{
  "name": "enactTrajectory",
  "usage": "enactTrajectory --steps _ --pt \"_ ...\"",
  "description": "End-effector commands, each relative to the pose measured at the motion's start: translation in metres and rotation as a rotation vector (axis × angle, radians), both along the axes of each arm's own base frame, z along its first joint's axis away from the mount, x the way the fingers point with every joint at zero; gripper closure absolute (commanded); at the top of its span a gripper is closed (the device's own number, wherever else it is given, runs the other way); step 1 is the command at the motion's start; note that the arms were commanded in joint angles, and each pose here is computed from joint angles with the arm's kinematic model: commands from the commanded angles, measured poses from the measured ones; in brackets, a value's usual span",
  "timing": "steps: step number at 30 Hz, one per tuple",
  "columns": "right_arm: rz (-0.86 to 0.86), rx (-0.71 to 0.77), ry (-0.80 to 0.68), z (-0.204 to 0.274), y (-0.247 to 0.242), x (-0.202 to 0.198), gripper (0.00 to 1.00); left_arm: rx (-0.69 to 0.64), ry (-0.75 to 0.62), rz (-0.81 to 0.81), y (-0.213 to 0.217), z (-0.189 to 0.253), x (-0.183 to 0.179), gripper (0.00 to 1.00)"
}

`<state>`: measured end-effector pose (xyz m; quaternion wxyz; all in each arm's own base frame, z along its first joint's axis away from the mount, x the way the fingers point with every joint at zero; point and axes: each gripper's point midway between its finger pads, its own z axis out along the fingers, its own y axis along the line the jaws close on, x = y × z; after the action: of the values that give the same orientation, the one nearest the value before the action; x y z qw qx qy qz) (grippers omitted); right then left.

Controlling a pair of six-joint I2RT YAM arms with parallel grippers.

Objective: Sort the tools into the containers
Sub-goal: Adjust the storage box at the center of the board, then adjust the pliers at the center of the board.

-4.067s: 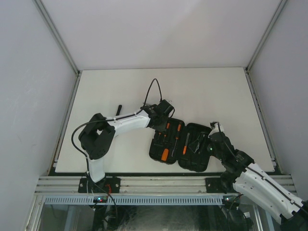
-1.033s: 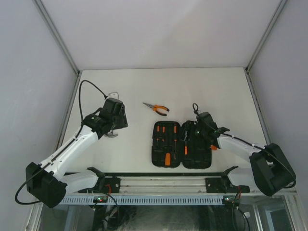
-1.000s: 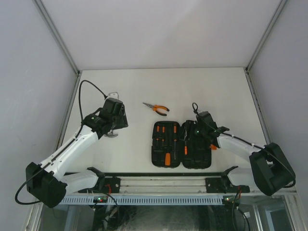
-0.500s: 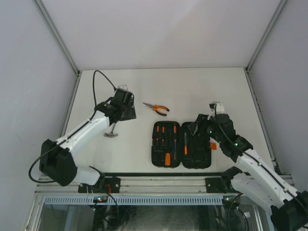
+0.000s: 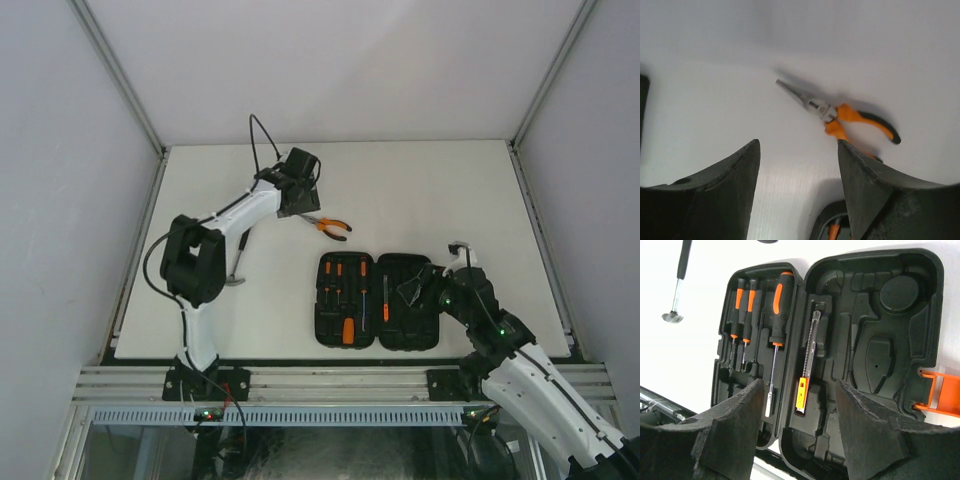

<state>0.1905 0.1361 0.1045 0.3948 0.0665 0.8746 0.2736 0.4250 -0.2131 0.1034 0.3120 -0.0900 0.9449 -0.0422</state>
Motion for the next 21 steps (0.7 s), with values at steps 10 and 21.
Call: enactTrajectory --steps 10,21 --pt "0.004 0.012 -0.010 0.007 0.002 0.001 0.42 0.039 0.015 0.016 -0.031 -0.011 0.057 0.20" --pt "0.020 -0.004 -0.002 0.004 0.003 0.001 0.42 0.240 0.081 -0.023 -0.007 -0.027 0.061 0.27"
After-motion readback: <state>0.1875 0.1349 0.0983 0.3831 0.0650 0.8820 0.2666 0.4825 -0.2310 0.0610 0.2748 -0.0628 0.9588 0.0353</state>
